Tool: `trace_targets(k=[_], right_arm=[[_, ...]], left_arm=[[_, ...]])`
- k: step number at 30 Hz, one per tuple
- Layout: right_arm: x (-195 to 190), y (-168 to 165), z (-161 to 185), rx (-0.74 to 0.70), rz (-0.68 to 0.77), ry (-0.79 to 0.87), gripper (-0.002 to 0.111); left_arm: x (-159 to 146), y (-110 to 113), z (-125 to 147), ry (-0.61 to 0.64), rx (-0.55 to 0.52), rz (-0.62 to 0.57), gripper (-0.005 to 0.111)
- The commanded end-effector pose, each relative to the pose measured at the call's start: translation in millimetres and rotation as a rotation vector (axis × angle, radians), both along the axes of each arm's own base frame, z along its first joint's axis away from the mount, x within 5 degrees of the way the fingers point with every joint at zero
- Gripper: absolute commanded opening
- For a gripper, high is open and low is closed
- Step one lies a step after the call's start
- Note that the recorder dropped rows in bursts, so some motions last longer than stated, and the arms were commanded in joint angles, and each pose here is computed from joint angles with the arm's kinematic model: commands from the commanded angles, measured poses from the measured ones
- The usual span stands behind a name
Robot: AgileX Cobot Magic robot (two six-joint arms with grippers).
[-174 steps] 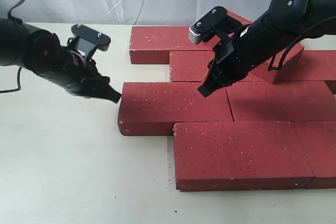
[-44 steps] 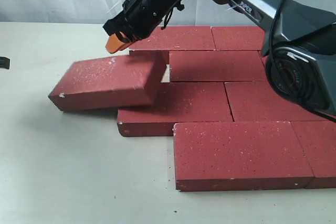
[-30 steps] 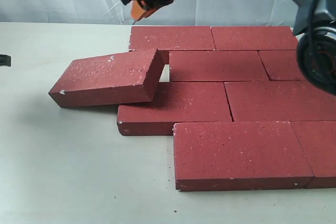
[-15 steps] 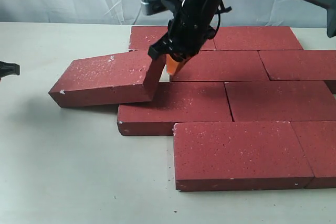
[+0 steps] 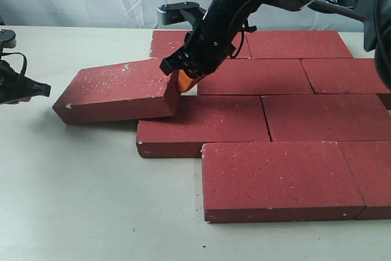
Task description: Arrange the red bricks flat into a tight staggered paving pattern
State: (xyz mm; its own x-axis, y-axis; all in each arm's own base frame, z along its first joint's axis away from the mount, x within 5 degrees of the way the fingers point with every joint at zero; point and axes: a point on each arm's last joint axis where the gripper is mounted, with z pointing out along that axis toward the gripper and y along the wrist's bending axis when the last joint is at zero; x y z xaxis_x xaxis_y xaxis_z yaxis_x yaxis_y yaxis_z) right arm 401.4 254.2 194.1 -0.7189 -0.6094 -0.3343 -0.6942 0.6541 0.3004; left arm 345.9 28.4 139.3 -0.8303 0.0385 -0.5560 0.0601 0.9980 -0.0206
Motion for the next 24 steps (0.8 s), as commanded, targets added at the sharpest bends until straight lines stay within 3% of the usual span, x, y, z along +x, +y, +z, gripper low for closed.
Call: trace_targets(k=[1, 16, 21, 24], right_arm=[[11.0, 10.7, -3.6, 0.070, -0.033, -0.059, 0.000], [44.0, 57.0, -16.6, 0.259, -0.122, -0.220, 0.000], [34.4, 71.3, -24.5, 0.221, -0.037, -0.252, 0.000], [35.9, 67.2, -17.1, 0.210, -0.032, -0.275, 0.000]], left_arm=[[2.3, -1.4, 2.1, -0.013, -0.006, 0.006, 0.000], [8.0, 5.9, 14.4, -0.121, 0.055, 0.054, 0.000], [3.5, 5.7, 34.7, -0.165, 0.051, 0.051, 0.000], [1.0, 13.9, 32.1, -0.177, 0.072, 0.083, 0.000]])
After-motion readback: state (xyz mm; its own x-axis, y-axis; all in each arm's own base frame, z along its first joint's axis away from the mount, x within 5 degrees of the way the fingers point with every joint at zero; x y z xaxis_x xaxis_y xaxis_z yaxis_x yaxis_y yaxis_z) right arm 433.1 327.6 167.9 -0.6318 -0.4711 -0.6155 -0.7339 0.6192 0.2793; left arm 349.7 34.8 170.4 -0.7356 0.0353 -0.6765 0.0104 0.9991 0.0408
